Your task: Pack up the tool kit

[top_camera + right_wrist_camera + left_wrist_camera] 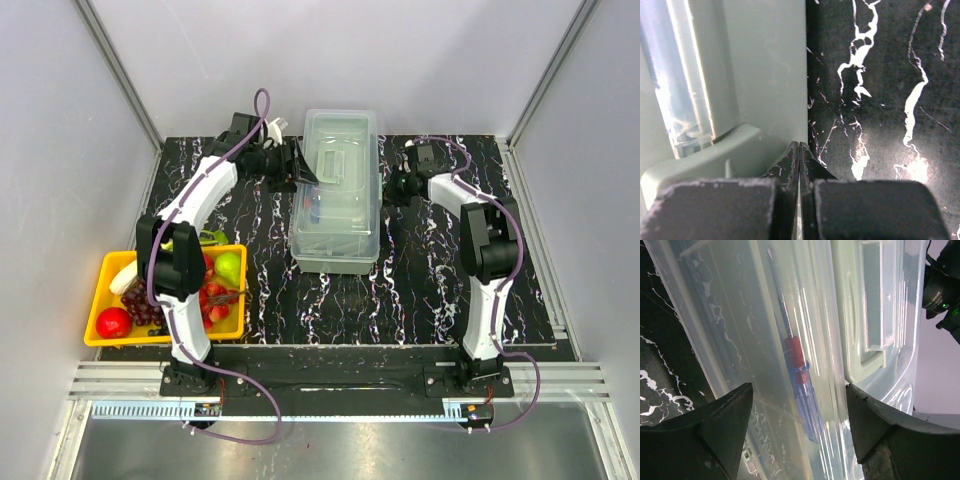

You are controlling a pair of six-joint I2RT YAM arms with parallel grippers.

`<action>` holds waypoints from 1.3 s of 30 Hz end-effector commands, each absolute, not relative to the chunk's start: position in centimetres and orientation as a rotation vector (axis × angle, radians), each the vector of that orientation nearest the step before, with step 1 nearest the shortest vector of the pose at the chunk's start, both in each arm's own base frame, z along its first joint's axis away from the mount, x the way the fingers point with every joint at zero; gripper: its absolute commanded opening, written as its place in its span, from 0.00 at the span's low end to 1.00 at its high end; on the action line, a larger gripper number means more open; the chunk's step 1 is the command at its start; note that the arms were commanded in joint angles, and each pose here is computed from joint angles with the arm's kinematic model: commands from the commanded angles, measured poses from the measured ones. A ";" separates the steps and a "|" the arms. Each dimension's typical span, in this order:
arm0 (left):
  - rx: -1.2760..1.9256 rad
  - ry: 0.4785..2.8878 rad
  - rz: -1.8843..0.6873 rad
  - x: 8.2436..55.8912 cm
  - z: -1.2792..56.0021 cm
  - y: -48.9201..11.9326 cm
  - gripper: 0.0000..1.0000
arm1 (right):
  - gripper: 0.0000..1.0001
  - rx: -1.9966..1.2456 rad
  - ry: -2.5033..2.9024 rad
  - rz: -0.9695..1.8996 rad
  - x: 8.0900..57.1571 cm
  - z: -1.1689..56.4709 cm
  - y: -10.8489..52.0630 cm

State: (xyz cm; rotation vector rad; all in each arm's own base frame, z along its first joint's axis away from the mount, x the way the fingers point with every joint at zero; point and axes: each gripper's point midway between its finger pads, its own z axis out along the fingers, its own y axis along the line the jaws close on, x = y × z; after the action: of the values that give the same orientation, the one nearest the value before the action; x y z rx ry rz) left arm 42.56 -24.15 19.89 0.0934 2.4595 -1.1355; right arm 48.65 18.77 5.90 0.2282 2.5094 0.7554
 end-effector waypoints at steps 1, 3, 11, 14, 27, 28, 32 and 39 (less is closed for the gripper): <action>0.146 2.465 -1.026 42.8 20.1 -24.1 0.76 | 0.01 0.279 2.418 0.693 48.8 9.6 19.8; 0.123 2.411 -0.960 44.0 22.0 -23.2 0.79 | 0.04 0.330 2.428 0.580 48.8 9.6 17.7; 0.040 2.197 -0.756 46.8 30.2 -18.7 0.99 | 0.30 0.575 2.392 0.343 46.8 11.3 9.2; 0.001 2.147 -0.689 46.2 32.2 -16.6 0.99 | 0.50 0.660 2.353 0.260 45.2 12.5 6.0; -0.126 2.117 -0.357 32.6 32.2 -7.6 0.99 | 0.99 0.673 2.111 0.080 34.2 24.7 0.0; -0.134 2.109 -0.364 31.3 32.0 -7.5 0.99 | 0.99 0.684 2.085 0.039 33.3 25.3 -0.8; -0.175 2.076 -0.375 27.0 30.5 -6.7 0.99 | 0.99 0.717 1.937 -0.034 28.8 28.3 -2.9; -0.211 2.068 -0.255 22.6 27.8 -4.1 0.99 | 0.99 0.727 1.765 -0.011 23.4 31.2 -4.0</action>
State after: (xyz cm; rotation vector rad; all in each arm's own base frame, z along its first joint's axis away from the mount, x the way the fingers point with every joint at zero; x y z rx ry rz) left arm 23.38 -5.92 27.90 -0.1758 2.1129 -0.3502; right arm 25.58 -2.49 30.79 0.7029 1.8219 0.0651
